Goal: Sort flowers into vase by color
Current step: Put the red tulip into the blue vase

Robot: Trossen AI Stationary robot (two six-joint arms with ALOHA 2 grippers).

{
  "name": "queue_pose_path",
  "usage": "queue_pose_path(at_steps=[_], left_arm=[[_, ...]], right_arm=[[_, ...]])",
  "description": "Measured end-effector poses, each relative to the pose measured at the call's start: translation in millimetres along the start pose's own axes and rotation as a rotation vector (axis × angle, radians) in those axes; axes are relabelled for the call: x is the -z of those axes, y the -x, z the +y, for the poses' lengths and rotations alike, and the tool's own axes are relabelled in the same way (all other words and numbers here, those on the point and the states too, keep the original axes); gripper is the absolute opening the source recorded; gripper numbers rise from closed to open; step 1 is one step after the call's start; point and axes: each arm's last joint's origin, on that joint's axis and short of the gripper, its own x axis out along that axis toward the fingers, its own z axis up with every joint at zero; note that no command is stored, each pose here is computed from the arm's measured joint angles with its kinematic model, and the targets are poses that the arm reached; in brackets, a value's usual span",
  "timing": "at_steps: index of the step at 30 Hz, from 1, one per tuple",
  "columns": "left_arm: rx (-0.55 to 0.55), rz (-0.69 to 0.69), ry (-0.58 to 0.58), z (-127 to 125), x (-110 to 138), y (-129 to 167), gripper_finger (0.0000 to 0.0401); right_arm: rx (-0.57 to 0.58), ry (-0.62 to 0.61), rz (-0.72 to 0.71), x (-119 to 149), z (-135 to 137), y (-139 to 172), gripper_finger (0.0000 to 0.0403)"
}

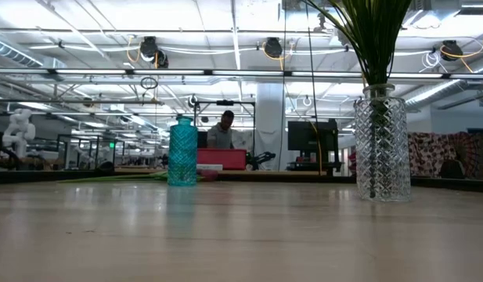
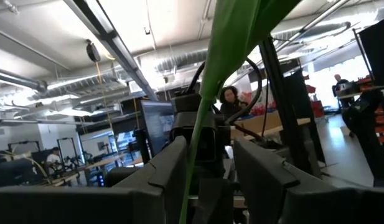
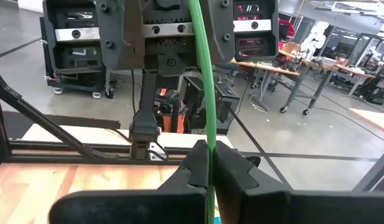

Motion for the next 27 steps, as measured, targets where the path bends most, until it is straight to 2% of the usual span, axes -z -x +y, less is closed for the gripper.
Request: queue_pose_path(at_steps=[23,27], left_arm=[[-0.01,-0.038,-0.01,0.7,-1.5,-1.3,0.0138],[-0.011,-0.041,-0.011,0.6,-0.3,-2.2,0.0125]], right_arm=[[-0.003,-0.003,0.001,0.1,0.1,0.0,0.0],[-0.004,-0.003,0.001,0.1,0.1,0.1,0.0]])
